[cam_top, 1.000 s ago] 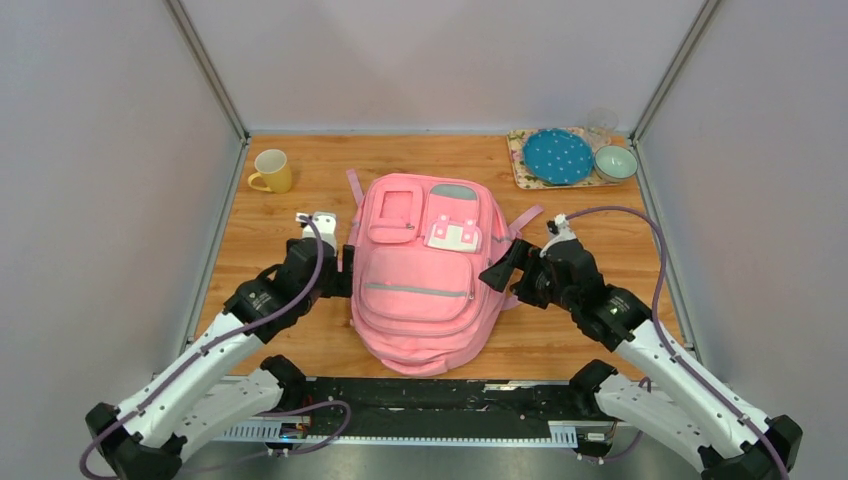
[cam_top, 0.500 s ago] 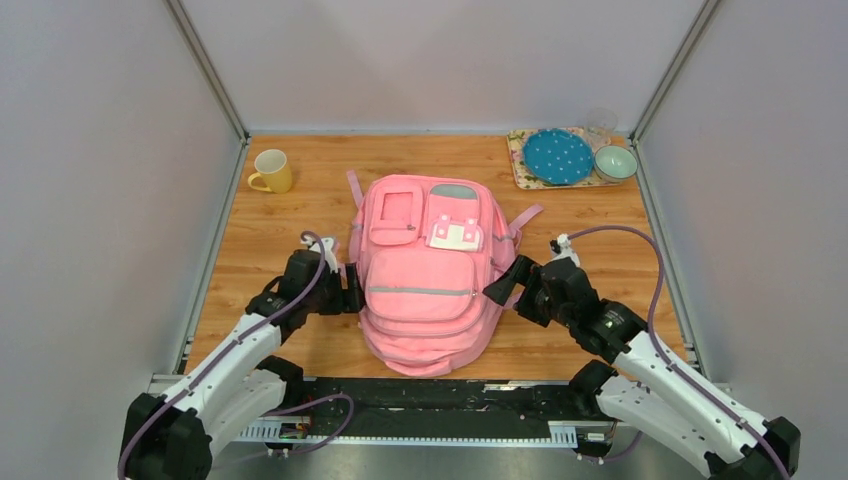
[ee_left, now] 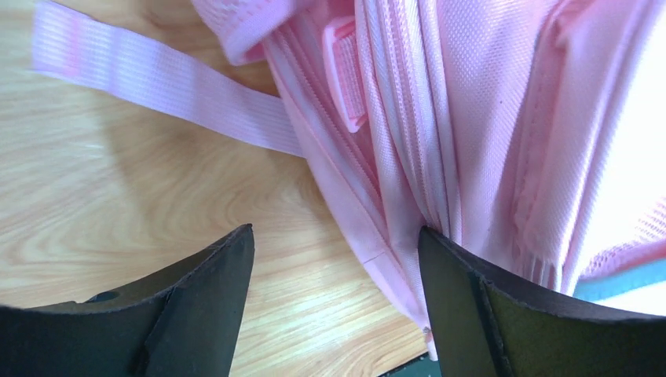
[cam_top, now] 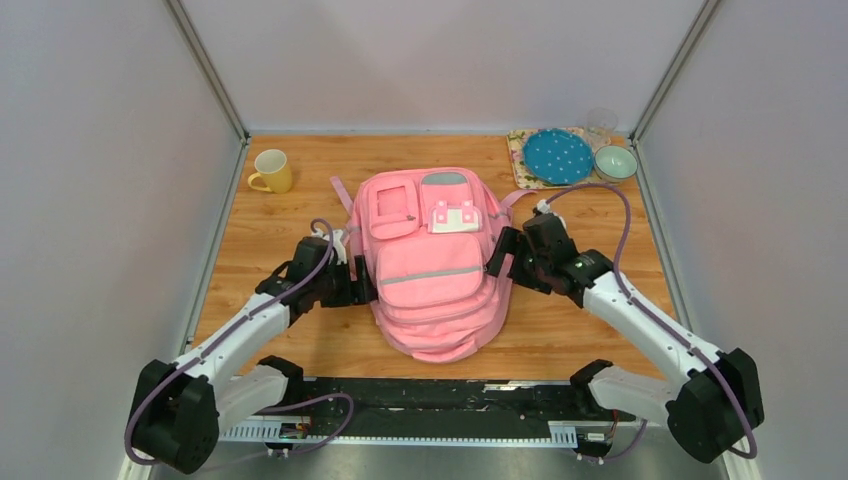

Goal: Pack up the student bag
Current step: Adjust the student bag at the center of the board, then reset both arms

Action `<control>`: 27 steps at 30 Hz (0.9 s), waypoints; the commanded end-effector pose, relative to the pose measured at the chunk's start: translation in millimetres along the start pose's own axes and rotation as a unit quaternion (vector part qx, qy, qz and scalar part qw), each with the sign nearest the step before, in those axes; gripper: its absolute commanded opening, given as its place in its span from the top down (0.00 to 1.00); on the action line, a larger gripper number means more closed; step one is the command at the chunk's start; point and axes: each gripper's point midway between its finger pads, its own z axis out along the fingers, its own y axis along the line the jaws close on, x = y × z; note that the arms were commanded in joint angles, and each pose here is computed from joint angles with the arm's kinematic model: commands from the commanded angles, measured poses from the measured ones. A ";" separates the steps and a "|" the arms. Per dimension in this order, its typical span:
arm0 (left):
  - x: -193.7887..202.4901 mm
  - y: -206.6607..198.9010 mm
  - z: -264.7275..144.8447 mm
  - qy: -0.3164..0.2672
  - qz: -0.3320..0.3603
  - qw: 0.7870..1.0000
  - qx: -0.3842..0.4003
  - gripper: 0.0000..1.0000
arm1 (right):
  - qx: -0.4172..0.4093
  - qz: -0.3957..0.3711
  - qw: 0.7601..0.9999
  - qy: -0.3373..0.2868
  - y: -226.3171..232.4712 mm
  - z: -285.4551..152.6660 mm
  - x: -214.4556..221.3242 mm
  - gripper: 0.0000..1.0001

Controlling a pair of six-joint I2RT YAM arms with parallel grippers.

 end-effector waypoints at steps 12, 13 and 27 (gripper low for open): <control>-72.3 27.1 -101.7 -0.186 0.064 0.967 -0.160 0.12 | -0.014 -0.028 0.957 -0.287 -6.3 -146.9 -114.1 0.03; -74.2 25.9 -104.9 -0.187 0.065 0.967 -0.161 0.13 | -0.013 -0.027 0.955 -0.294 -7.0 -152.3 -115.6 0.03; -85.3 15.0 -121.2 -0.231 0.062 0.961 -0.139 0.12 | -0.025 -0.016 0.950 -0.310 -9.7 -172.7 -111.3 0.03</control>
